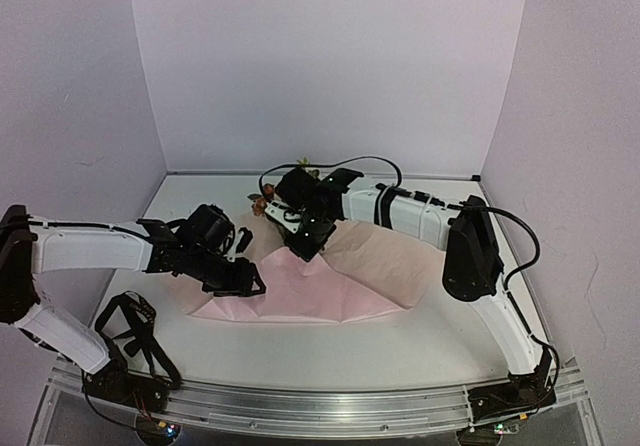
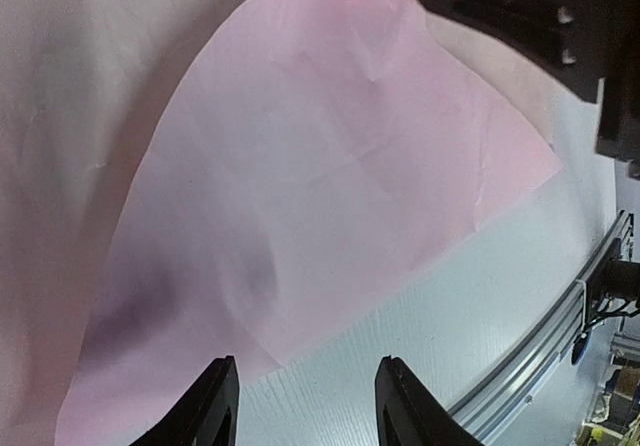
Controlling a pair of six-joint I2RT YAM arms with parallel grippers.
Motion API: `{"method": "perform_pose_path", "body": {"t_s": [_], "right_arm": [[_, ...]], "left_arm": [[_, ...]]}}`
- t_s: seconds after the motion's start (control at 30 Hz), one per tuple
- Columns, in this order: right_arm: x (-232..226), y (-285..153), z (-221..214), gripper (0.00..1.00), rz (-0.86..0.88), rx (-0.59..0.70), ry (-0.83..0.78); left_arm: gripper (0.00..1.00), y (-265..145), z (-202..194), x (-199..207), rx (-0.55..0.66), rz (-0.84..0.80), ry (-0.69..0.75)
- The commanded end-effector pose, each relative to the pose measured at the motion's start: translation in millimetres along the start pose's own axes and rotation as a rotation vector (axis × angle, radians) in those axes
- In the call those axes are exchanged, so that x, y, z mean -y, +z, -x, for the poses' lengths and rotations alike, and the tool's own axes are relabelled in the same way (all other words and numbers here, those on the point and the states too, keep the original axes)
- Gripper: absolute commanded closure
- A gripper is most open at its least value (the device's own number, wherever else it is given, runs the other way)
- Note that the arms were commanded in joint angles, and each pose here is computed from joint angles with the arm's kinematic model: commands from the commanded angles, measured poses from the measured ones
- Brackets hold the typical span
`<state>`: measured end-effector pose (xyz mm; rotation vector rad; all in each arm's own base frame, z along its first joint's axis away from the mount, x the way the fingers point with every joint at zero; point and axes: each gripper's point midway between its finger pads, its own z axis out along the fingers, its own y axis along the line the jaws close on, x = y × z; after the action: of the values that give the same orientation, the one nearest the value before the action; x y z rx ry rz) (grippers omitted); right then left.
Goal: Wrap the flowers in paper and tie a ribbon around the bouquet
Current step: Fold the bottom corner of the flattened wrapping paper at the center of the board, then pick up the one-fourth-folded wrapping paper from the center of the board.
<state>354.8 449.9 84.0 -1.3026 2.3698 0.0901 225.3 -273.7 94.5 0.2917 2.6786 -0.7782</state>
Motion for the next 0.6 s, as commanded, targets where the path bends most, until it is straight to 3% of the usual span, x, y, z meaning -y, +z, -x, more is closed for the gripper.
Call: {"method": "perform_pose_path", "body": {"t_s": [0.0, 0.17, 0.27, 0.37, 0.47, 0.57], "right_arm": [[22, -17, 22, 0.98, -0.072, 0.076, 0.046], [30, -40, 25, 0.75, -0.078, 0.106, 0.096], [33, -63, 17, 0.47, -0.081, 0.113, 0.139], [35, -88, 4, 0.31, -0.080, 0.117, 0.219], [34, -110, -22, 0.20, -0.077, 0.100, 0.310], [31, -125, -52, 0.18, -0.065, 0.077, 0.413]], "left_arm": [[0.53, 22, 2, -1, -0.006, -0.006, -0.017], [0.57, 47, -3, -21, -0.037, 0.077, -0.066], [0.57, 53, 1, -28, -0.028, 0.117, -0.091], [0.57, 55, 7, -30, -0.005, 0.138, -0.098], [0.57, 55, 12, -28, 0.004, 0.138, -0.098], [0.57, 56, 14, -26, 0.006, 0.134, -0.092]]}}
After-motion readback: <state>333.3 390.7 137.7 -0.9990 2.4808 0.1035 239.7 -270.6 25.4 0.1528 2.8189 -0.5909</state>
